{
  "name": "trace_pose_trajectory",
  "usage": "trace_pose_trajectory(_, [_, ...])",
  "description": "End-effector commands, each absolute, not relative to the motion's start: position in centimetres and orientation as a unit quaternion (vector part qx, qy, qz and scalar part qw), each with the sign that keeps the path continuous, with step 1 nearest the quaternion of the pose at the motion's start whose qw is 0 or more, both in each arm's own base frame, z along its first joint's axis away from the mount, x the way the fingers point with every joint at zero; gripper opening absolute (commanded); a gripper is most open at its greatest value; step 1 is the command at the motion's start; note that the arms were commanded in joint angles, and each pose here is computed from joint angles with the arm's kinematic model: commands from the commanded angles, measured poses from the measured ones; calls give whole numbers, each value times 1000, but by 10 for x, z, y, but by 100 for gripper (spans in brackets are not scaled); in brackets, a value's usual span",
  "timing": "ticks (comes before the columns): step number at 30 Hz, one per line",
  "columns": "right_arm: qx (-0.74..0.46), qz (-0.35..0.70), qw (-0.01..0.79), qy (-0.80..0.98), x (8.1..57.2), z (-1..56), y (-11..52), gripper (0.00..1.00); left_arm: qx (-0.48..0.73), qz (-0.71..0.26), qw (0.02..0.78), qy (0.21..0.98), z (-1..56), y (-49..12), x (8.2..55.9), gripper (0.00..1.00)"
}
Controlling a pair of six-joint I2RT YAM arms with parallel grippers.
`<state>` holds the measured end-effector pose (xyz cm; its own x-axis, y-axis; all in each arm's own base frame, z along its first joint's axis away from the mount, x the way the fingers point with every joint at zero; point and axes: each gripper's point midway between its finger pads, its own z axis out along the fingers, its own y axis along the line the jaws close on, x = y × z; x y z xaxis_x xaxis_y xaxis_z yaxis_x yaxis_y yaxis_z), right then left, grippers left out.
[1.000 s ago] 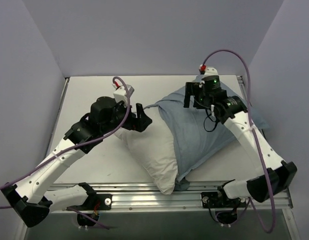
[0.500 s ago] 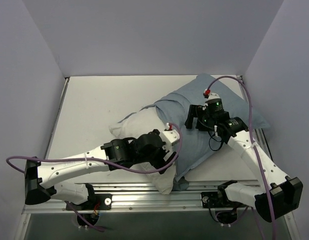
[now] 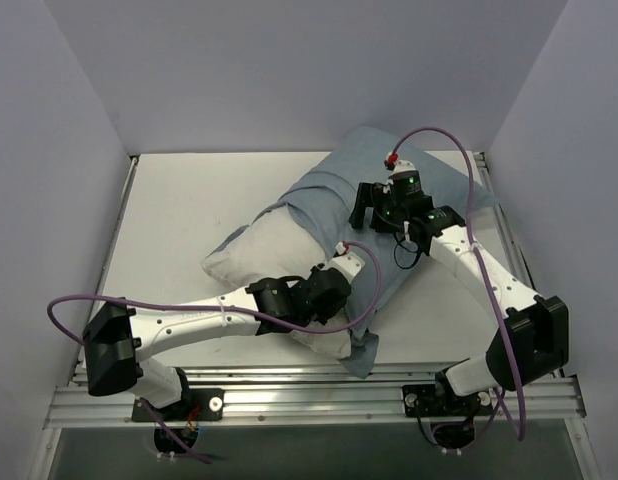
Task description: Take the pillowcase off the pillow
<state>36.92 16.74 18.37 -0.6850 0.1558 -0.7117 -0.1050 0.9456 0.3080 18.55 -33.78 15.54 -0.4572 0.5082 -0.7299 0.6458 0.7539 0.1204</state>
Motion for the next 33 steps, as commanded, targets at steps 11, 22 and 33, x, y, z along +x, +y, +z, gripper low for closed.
trace_pose_trajectory(11, [-106,271,367,883,269,191,192,88,247,-162,447,844,234,-319,242,2])
trace_pose_trajectory(22, [-165,344,372,846,218,199,251,88,251,-190,454,834,275,-328,256,2])
trace_pose_trajectory(33, [-86,154,409,895,264,157,213,13,248,-208,451,832,288,-321,248,2])
